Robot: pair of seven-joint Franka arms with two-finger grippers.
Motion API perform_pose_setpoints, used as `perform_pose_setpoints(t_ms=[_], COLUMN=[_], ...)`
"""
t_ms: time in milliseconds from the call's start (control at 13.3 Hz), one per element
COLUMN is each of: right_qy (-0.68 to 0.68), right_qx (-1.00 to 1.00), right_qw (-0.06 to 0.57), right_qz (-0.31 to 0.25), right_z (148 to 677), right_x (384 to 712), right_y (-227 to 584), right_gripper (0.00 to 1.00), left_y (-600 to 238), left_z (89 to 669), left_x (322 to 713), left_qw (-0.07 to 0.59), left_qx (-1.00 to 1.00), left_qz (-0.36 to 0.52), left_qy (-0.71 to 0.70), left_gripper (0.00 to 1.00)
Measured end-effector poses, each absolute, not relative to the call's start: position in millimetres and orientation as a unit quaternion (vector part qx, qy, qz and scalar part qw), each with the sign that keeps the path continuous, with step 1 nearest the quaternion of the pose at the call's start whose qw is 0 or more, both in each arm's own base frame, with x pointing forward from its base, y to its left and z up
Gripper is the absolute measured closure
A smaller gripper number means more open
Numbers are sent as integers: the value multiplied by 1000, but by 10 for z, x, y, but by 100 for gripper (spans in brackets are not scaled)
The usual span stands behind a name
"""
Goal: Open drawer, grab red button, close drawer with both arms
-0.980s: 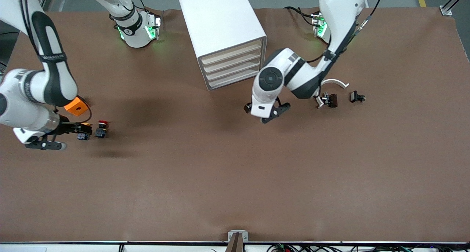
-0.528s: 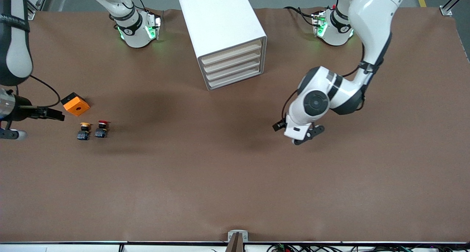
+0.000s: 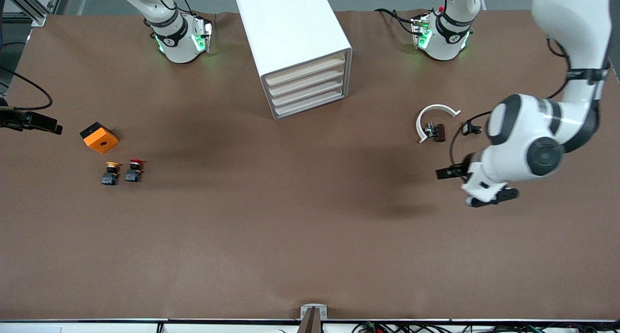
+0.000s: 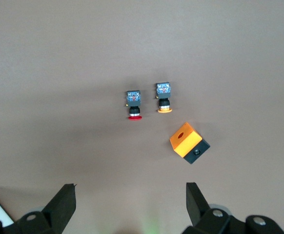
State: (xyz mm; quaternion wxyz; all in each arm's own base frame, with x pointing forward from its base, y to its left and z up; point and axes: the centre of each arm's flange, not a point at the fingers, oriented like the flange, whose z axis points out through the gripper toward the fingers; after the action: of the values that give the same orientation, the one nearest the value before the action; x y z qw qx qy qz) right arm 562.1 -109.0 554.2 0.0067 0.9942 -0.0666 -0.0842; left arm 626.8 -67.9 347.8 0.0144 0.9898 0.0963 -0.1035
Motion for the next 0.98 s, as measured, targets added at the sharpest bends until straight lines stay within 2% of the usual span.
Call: perform_pose_setpoints(t_ms=[226,453,980], right_qy=[-92,-84,-55], right_qx=[991,992,996], right_qw=[8,10,17], right_qz=[-96,-90,-63], right_z=[5606,5662,5899], right_x=[5550,5574,5642], right_y=[-1028,-933,-720], right_gripper=[0,0,0], left_y=[-12,296,14], left_z=[3906,4518,5541], left_x=[6237,6041,5535], left_qw=[19,12,-1], left_qx=[994,996,999], left_qz=[-84,-66,-1], left_qy=[71,55,45], left_gripper=[0,0,0])
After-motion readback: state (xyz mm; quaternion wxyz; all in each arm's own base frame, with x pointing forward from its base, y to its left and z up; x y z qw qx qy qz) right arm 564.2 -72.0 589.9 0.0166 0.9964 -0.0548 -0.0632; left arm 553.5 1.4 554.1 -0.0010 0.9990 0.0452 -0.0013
